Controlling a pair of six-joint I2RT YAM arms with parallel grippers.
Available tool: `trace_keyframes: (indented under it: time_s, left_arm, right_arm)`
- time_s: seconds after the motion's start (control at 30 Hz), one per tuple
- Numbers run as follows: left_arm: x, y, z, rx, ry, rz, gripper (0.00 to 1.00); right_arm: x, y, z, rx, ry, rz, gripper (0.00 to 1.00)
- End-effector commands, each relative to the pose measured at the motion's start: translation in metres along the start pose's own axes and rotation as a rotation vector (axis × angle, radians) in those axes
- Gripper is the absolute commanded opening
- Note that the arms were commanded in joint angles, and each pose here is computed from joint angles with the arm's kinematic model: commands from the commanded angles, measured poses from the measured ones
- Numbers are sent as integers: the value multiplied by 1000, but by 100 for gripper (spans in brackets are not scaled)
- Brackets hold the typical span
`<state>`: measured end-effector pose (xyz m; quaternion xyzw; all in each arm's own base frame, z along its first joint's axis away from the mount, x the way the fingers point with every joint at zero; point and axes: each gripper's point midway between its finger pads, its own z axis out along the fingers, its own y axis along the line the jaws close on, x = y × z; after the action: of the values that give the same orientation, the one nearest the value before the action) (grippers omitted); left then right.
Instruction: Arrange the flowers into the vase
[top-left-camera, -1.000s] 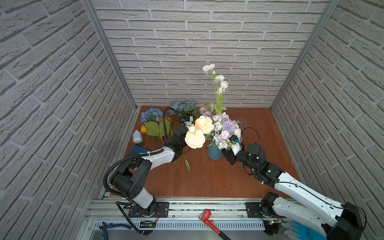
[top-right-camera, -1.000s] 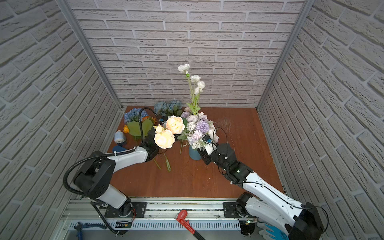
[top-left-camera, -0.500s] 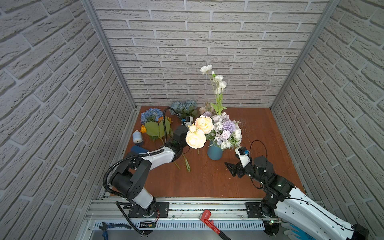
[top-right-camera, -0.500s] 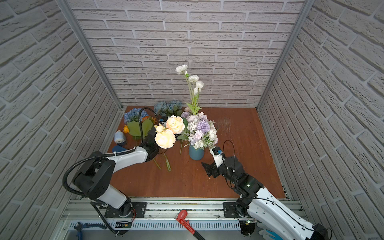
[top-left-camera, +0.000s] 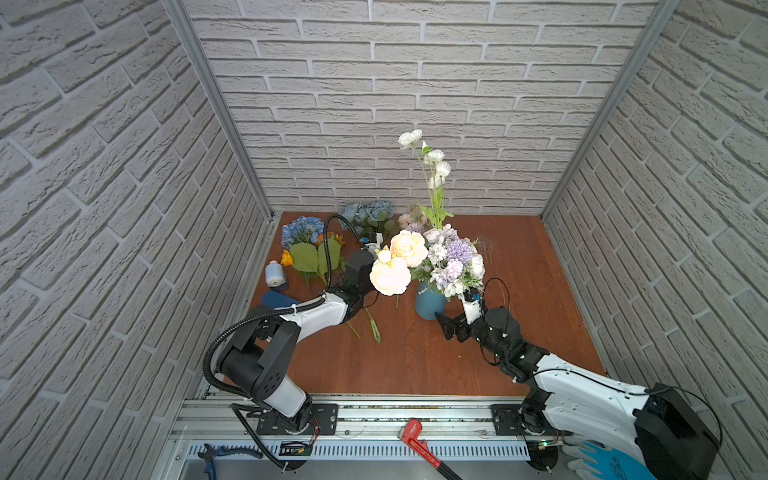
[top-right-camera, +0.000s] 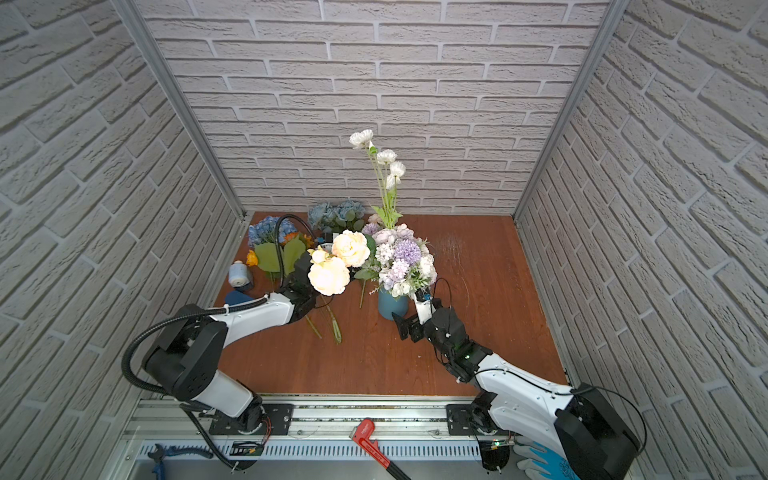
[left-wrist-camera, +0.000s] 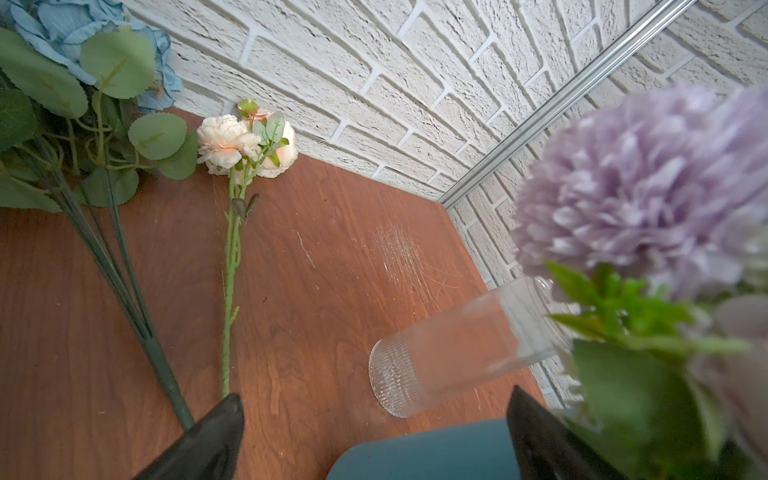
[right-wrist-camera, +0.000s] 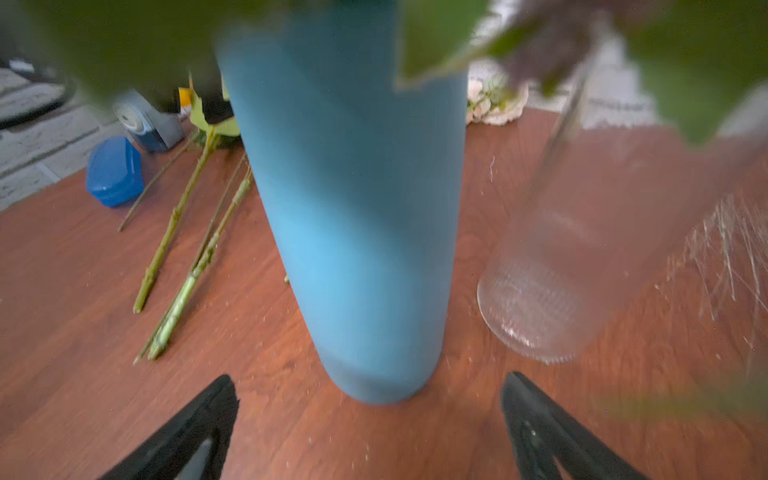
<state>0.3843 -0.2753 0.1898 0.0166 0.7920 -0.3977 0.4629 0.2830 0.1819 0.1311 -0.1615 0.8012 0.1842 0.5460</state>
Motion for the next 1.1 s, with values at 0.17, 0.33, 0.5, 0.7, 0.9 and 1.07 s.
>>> trace_keyframes:
  time_s: [0.17, 0.33, 0.5, 0.7, 0.9, 1.07]
  left_arm:
    - [11, 5, 5, -4, 28, 24, 98]
    - [15, 6, 15, -5, 55, 32, 98]
    - [19, 5, 23, 1, 79, 37, 98]
    - [23, -4, 28, 27, 95, 44, 98]
    - [27, -11, 28, 41, 99, 50, 98]
    - [31, -15, 30, 61, 104, 48, 97]
  right_arm:
    - [-85, 10, 1, -67, -457, -25, 99]
    - [-90, 16, 6, -97, -489, -50, 99]
    - [-91, 10, 11, -55, -489, -67, 99]
    - [-96, 14, 28, -68, -488, -75, 99]
    - [-101, 13, 43, -64, -489, -65, 98]
    - [-98, 7, 49, -42, -477, -44, 95]
